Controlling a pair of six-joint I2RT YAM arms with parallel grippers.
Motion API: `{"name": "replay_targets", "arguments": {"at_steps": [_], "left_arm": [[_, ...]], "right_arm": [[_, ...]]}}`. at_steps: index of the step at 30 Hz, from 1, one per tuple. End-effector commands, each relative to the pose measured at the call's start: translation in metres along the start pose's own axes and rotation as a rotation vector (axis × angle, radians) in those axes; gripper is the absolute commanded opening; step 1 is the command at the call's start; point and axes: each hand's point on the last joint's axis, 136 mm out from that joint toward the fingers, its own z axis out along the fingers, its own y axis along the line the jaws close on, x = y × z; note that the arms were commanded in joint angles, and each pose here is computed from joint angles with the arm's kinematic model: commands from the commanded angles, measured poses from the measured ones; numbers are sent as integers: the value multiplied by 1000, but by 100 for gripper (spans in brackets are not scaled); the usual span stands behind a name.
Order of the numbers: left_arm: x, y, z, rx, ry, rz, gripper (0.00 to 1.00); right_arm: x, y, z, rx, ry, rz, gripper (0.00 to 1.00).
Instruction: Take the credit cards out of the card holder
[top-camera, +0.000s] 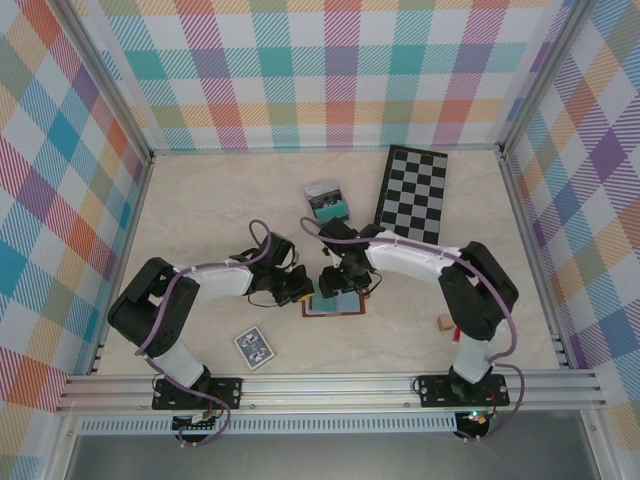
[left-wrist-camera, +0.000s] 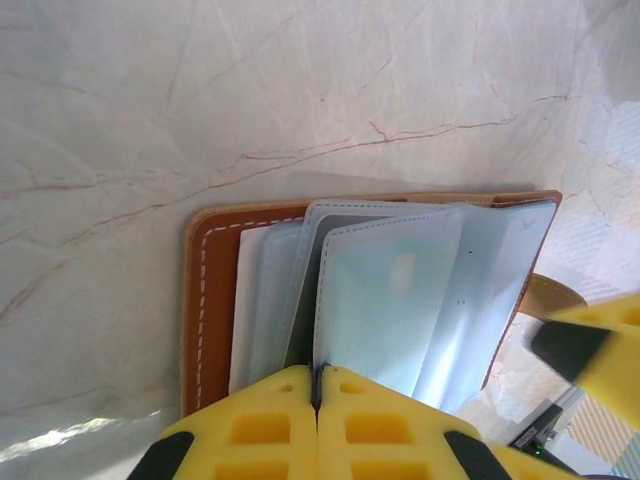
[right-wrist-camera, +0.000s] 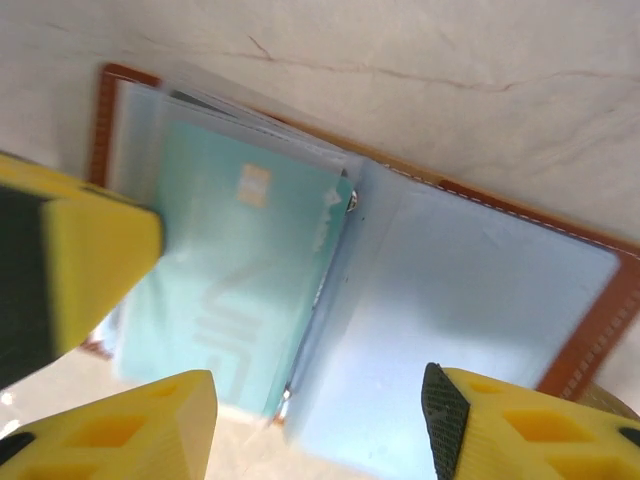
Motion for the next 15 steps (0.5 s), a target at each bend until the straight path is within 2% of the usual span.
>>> {"name": "replay_targets", "arguments": {"at_steps": [1, 3, 6, 9, 15], "left_arm": [[4, 8, -11, -74, -25, 25, 3], [2, 5, -18, -93, -36, 25, 2], [3, -9, -23, -85, -46, 32, 9], [7, -27, -20, -43, -37, 36, 22], [18, -70, -10, 95, -1, 54, 41]], "right_arm": [[-16, 2, -39, -48, -132, 4, 61], [-21, -6, -55, -47, -187, 36, 63], [-25, -18, -71, -43, -246, 80, 66], [-26, -31, -78, -32, -273, 121, 67], [-23, -45, -78, -38, -268, 171, 67]]}}
